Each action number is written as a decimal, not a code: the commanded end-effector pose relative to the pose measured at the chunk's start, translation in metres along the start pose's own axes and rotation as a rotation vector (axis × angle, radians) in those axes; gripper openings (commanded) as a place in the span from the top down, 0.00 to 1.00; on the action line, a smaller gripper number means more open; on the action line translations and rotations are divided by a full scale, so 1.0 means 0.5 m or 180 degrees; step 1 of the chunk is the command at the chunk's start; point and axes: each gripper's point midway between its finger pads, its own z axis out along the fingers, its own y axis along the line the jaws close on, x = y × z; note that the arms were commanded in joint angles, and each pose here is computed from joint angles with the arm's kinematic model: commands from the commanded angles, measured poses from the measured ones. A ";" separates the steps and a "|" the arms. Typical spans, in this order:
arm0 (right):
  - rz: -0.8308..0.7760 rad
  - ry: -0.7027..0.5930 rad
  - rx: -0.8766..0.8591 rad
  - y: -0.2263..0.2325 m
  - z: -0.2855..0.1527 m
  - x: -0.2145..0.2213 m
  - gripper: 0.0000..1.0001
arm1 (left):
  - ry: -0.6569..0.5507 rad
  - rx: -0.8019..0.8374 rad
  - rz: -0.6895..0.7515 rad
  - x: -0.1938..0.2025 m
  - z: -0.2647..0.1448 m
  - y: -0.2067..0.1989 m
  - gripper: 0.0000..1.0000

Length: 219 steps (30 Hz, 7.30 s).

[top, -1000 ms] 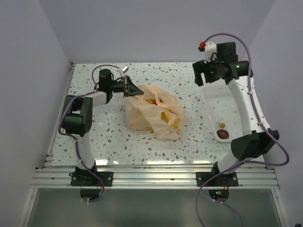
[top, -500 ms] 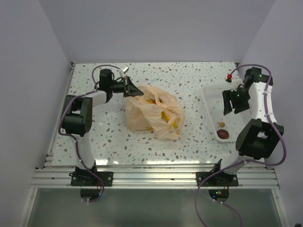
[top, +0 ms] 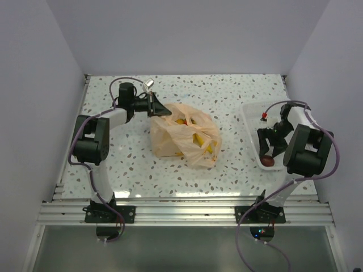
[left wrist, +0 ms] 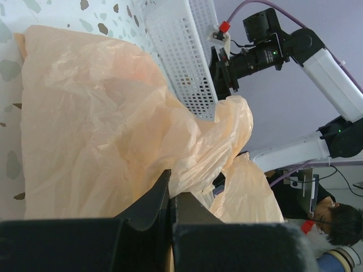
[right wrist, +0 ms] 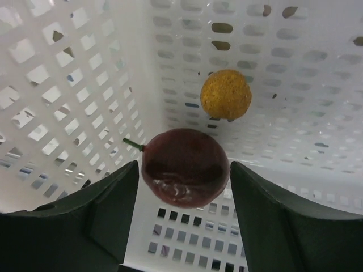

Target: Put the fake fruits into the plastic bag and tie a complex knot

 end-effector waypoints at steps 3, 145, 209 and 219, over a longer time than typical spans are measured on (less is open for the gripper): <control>-0.0001 0.0189 -0.0107 -0.004 0.021 0.006 0.29 | 0.0007 0.0054 0.0169 0.001 -0.008 -0.025 1.00; -0.1742 -0.2076 -0.1145 0.702 -0.237 -0.276 1.00 | -0.0546 -0.0294 0.2079 -0.176 -0.097 -0.253 0.25; -0.0943 -0.2098 -0.2646 0.642 -0.381 -0.268 1.00 | 0.0431 -0.1368 0.5849 0.098 0.041 -0.381 1.00; -0.1143 -0.2758 -0.2855 0.609 -0.535 -0.250 1.00 | -0.1328 -0.1365 0.4382 -0.038 -0.157 -0.523 1.00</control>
